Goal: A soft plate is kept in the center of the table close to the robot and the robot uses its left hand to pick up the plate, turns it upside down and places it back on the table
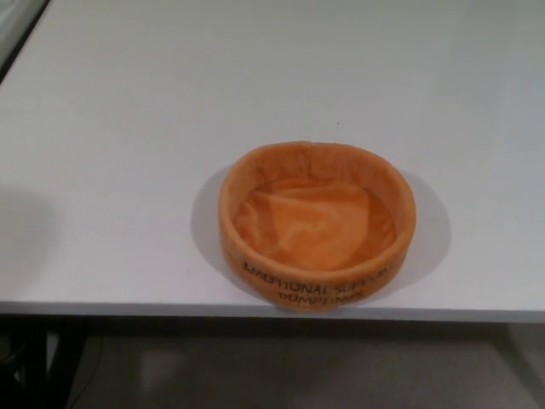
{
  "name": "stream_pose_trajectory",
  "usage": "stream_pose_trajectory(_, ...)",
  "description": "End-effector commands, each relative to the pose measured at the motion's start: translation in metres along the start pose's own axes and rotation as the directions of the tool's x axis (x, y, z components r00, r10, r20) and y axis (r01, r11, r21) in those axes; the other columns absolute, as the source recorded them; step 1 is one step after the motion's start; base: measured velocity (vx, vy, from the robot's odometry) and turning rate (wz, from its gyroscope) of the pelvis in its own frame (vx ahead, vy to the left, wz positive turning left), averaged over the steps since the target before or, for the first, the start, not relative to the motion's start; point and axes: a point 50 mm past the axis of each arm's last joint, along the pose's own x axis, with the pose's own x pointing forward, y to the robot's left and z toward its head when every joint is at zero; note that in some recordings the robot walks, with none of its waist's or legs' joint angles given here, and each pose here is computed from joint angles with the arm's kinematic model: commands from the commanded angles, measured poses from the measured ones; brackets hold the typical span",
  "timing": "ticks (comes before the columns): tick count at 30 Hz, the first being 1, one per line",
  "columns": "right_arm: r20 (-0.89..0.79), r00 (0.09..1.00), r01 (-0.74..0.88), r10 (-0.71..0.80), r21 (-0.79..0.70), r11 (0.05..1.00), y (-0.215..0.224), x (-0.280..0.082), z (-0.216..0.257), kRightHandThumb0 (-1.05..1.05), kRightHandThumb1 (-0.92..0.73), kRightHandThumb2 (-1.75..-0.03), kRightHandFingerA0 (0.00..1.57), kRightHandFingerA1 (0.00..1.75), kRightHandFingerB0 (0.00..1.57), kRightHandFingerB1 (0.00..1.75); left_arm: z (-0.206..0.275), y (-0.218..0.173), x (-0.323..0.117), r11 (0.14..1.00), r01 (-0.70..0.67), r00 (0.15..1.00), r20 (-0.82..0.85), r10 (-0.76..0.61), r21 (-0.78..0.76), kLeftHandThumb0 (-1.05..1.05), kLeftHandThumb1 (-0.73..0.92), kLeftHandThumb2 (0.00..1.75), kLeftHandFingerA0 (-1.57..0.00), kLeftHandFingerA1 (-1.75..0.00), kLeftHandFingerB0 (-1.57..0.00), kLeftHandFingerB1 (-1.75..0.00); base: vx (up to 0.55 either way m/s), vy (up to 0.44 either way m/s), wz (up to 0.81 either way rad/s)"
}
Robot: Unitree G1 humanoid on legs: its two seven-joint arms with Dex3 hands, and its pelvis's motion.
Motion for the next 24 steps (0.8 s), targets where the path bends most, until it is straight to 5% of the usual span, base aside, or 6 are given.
stream_pose_trajectory(1,0.016,1.000,0.007,-0.007,-0.022,1.000,-0.002,0.000,0.001,-0.81,-0.76,-1.14,0.04,0.43,0.00,0.26,0.014,0.005,0.000,0.999,-0.004,0.995,0.103,0.001,0.032,-0.94,0.78,1.18,-0.01,-0.30,-0.14,-0.18,0.00,0.000,0.00)
stream_pose_trajectory(17,0.014,0.999,0.032,-0.031,-0.022,0.999,-0.005,0.004,-0.002,-0.85,-0.79,-1.14,0.14,0.47,0.00,0.25,0.093,0.026,0.006,0.981,-0.179,0.878,0.463,0.124,0.078,-0.92,0.71,1.17,-0.12,-0.48,0.00,-0.29,0.00,0.000,0.00)
stream_pose_trajectory(18,0.016,0.999,0.035,-0.034,-0.020,0.999,-0.005,0.004,-0.002,-0.84,-0.79,-1.06,0.09,0.42,0.07,0.30,0.101,0.024,0.006,0.980,-0.181,0.859,0.499,0.120,0.077,-1.00,0.92,0.70,-0.16,-0.33,-0.12,-0.24,0.00,0.000,0.00)
stream_pose_trajectory(20,0.019,0.999,0.044,-0.043,-0.020,0.999,-0.006,0.004,-0.003,-0.82,-0.79,-1.09,0.10,0.43,0.06,0.30,0.115,0.021,0.006,0.980,-0.188,0.823,0.555,0.121,0.065,-0.39,0.35,1.04,0.00,-0.50,0.00,-0.49,0.00,0.000,0.00)
stream_pose_trajectory(22,0.031,0.998,0.047,-0.046,-0.022,0.999,-0.004,0.007,-0.002,-0.79,-0.79,-1.09,0.10,0.43,0.05,0.31,0.124,0.022,0.006,0.976,-0.206,0.798,0.591,0.123,0.075,-0.97,0.73,1.14,-0.10,-0.44,-0.03,-0.34,0.00,0.000,0.00)
stream_pose_trajectory(24,0.034,0.998,0.050,-0.049,-0.018,0.999,-0.005,0.008,-0.002,-0.82,-0.80,-1.09,0.09,0.42,0.07,0.30,0.129,0.023,0.006,0.971,-0.220,0.781,0.613,0.121,0.088,-0.91,0.70,1.16,-0.09,-0.46,0.00,-0.30,0.00,0.000,0.00)
